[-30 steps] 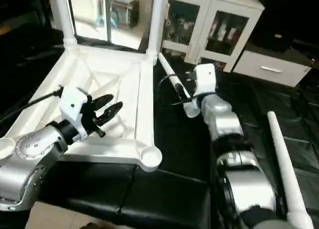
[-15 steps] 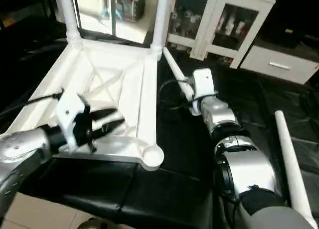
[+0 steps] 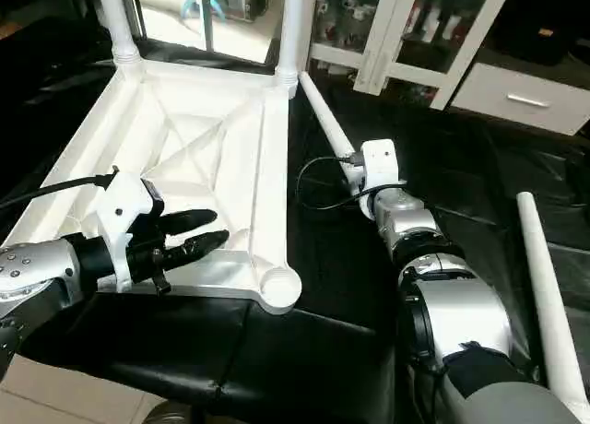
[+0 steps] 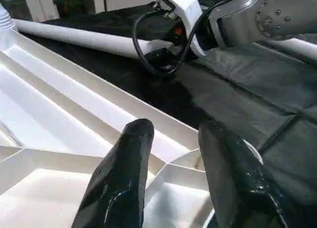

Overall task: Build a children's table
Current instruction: Pick table leg

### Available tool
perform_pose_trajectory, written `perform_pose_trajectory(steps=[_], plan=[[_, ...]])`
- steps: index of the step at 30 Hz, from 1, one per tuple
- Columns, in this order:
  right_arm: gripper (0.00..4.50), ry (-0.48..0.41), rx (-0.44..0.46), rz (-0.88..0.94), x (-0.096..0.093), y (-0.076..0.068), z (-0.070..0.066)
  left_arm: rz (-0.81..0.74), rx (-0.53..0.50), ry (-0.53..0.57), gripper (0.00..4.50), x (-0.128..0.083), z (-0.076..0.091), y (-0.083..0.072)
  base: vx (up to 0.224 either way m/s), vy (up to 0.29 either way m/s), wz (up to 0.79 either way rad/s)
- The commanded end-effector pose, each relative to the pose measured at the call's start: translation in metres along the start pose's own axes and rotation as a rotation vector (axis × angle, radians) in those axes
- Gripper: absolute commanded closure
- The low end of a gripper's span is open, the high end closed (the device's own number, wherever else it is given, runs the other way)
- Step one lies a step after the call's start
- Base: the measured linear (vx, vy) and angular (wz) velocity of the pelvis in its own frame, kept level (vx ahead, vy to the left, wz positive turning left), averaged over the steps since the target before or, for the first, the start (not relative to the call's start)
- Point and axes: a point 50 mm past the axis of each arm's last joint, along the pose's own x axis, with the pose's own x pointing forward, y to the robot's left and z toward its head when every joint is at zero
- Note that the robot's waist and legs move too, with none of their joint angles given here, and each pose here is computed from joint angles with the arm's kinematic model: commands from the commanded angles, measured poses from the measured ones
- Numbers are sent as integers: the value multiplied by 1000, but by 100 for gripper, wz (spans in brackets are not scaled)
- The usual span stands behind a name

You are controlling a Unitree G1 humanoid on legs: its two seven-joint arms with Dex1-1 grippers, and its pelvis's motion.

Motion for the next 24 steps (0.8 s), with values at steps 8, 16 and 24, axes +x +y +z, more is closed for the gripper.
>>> perform_pose_trajectory(steps=[8, 16, 24], plan=[[94, -19, 26, 17, -1, -4, 2, -25, 6, -11, 264, 0, 6, -3, 0, 0, 0], [163, -21, 22, 15, -1, -5, 2, -27, 8, -14, 264, 2, 6, -3, 0, 0, 0], [174, -32, 31, 6, -2, -7, 3, -25, 14, -16, 264, 5, 5, -1, 0, 0, 0]])
